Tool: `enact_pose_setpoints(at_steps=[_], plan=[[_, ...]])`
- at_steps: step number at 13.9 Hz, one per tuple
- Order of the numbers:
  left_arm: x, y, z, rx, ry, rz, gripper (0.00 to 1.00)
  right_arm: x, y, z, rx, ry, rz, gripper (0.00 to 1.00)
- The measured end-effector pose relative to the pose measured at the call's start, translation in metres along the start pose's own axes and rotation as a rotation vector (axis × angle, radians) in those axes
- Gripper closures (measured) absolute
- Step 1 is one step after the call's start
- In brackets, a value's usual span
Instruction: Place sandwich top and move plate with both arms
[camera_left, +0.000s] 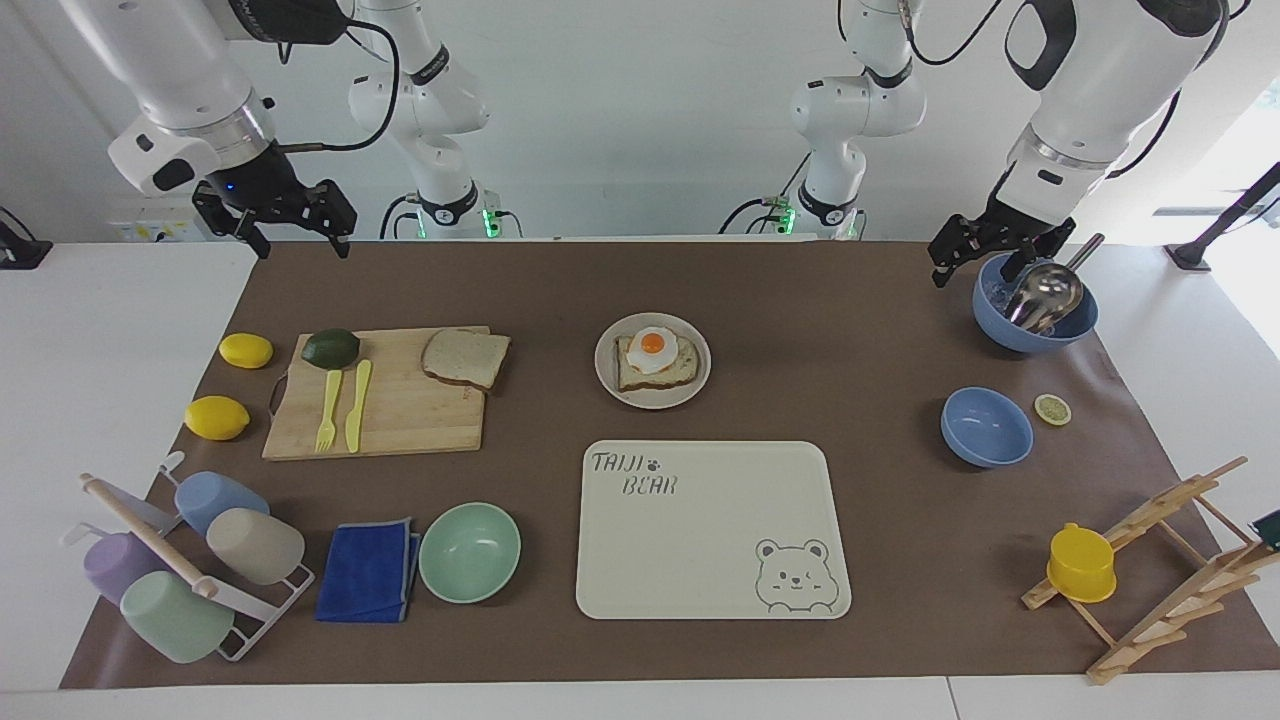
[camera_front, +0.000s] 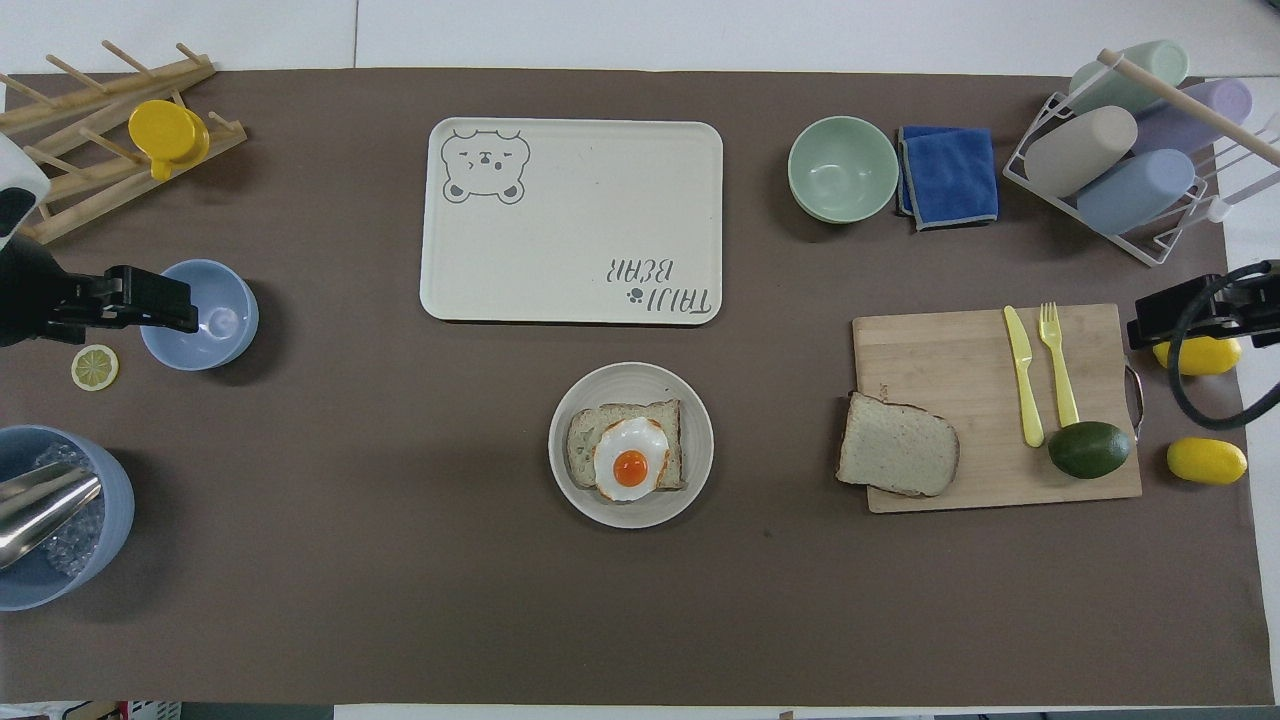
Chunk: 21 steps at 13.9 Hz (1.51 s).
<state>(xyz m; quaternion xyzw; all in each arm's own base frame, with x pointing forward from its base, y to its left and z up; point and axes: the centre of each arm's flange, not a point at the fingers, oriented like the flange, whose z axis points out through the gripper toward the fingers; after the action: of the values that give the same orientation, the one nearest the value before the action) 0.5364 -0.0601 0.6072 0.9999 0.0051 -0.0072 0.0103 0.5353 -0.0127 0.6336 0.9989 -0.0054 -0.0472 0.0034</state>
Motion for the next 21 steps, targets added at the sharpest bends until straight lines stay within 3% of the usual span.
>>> enact_pose_setpoints(at_steps=[7,10,11,14,18,21], plan=[[0.0,0.0,0.0,0.0,0.0,0.0,0.0,0.001,0.004,0.004,0.001,-0.01,0.008,0.0],[0.0,0.0,0.0,0.0,0.0,0.0,0.0,0.003,-0.007,0.011,0.007,-0.01,-0.069,0.0],[0.0,0.0,0.0,0.0,0.0,0.0,0.0,0.006,-0.027,0.019,0.008,0.018,-0.095,0.0],[0.0,0.0,0.0,0.0,0.0,0.0,0.0,-0.005,-0.127,0.073,0.008,0.084,-0.094,0.0],[0.0,0.0,0.0,0.0,0.0,0.0,0.0,-0.006,-0.224,0.168,-0.02,0.062,-0.057,0.0],[0.0,0.0,0.0,0.0,0.0,0.0,0.0,0.012,-0.242,0.249,-0.174,0.026,-0.054,0.0]])
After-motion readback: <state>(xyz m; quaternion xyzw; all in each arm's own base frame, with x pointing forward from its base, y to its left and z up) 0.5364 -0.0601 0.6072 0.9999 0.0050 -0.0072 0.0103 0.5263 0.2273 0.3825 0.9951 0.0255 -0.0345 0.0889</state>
